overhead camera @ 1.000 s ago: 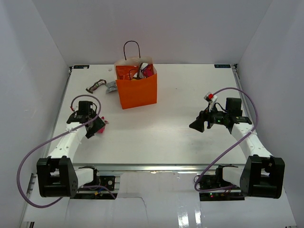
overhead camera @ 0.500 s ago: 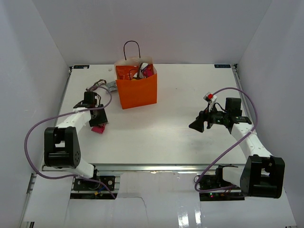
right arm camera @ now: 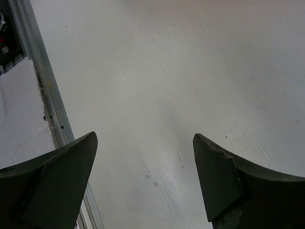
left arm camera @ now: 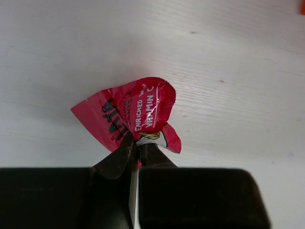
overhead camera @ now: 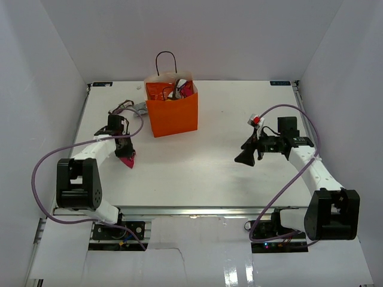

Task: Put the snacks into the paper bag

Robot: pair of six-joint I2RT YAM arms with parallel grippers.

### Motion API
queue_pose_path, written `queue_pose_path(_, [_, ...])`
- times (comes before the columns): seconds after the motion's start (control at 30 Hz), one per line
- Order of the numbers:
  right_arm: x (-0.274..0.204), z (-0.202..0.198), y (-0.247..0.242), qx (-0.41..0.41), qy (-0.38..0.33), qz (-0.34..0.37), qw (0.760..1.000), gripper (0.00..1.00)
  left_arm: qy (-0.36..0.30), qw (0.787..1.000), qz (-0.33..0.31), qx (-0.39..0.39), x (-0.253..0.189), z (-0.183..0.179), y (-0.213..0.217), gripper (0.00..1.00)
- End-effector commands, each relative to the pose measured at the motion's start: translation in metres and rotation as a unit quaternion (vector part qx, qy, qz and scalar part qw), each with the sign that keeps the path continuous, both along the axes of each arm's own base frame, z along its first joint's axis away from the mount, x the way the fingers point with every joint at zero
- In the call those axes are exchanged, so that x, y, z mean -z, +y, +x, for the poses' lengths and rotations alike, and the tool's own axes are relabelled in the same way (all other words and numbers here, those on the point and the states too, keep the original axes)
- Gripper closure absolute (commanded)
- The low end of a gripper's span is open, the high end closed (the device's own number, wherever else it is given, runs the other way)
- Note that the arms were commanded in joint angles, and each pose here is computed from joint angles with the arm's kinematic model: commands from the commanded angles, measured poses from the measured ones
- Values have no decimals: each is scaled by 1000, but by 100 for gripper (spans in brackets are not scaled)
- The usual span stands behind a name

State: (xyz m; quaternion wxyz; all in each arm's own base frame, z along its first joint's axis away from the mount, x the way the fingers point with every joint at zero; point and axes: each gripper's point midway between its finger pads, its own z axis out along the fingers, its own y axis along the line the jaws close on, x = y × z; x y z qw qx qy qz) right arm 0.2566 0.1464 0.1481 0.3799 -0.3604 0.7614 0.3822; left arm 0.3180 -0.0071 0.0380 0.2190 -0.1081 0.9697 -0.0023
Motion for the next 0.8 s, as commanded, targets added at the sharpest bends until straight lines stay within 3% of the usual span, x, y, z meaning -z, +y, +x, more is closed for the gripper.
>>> queue_pose_path(0.0, [-33, -15, 27, -123, -69, 5, 990, 13, -55, 994, -85, 39, -31, 3, -37, 92])
queue_pose_path(0.1, [-43, -56, 49, -270, -137, 22, 953, 12, -109, 968, -202, 105, -66, -4, -85, 92])
queue_pose_path(0.13, [-51, -63, 54, -311, -176, 26, 934, 5, -104, 959, -233, 121, -62, -19, -97, 93])
queue_pose_path(0.17, [-53, -87, 59, -382, -245, 36, 890, 3, -127, 937, -283, 160, -81, -27, -120, 93])
queue_pose_path(0.2, [-54, -93, 63, -408, -276, 40, 869, 10, -126, 928, -305, 173, -84, -37, -130, 93])
queue_pose_path(0.3, [-52, -102, 83, -469, -317, 27, 824, 10, -100, 898, -366, 221, -86, -76, -167, 95])
queue_pose_path(0.5, [-52, -76, 147, -466, -401, -52, 787, 10, -59, 851, -439, 281, -97, -139, -213, 95])
queue_pose_path(0.53, [-54, -68, 159, -448, -400, -57, 797, 10, -54, 842, -450, 291, -101, -146, -217, 94])
queue_pose_path(0.63, [-56, -70, 182, -451, -395, -64, 798, 10, -52, 819, -481, 309, -110, -161, -228, 93])
queue_pose_path(0.67, [-56, -75, 190, -454, -401, -69, 793, 10, -50, 806, -492, 325, -114, -167, -233, 92])
queue_pose_path(0.77, [-50, -83, 202, -471, -409, -80, 777, 8, -22, 797, -504, 333, -111, -181, -240, 92])
